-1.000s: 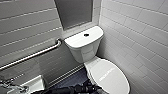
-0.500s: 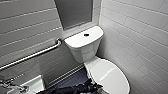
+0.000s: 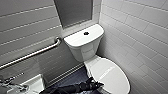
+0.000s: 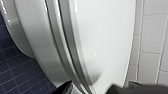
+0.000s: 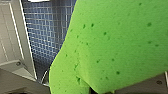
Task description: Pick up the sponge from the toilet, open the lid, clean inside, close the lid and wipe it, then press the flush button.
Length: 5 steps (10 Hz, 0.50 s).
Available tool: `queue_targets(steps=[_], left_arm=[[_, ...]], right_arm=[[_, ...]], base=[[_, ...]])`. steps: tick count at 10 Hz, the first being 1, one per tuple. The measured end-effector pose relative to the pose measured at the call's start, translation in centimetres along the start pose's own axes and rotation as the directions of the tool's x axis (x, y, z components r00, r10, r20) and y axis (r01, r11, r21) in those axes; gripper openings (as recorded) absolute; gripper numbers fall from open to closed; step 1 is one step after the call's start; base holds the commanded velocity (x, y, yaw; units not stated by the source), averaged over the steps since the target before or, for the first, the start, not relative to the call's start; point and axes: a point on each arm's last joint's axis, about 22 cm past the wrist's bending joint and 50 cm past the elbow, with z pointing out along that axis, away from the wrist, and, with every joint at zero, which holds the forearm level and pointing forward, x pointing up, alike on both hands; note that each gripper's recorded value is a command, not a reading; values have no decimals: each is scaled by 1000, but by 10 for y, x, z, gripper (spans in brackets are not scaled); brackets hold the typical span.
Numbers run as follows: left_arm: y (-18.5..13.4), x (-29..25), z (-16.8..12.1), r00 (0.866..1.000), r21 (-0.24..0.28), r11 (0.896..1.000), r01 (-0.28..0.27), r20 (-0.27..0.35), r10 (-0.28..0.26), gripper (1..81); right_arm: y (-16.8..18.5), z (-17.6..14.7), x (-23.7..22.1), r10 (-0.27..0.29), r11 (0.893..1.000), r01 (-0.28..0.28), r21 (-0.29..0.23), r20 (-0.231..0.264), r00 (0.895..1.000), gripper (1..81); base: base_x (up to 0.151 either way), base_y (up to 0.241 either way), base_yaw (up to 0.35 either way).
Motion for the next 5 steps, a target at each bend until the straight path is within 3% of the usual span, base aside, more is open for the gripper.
queue_targets(steps=[5], left_arm=[[10, 8, 5, 1000, -5, 1000, 3, -9, -3, 811]], right_arm=[[-6, 6, 4, -2, 1000, 2, 11, -4, 1000, 10]], base=[[0, 0, 0]])
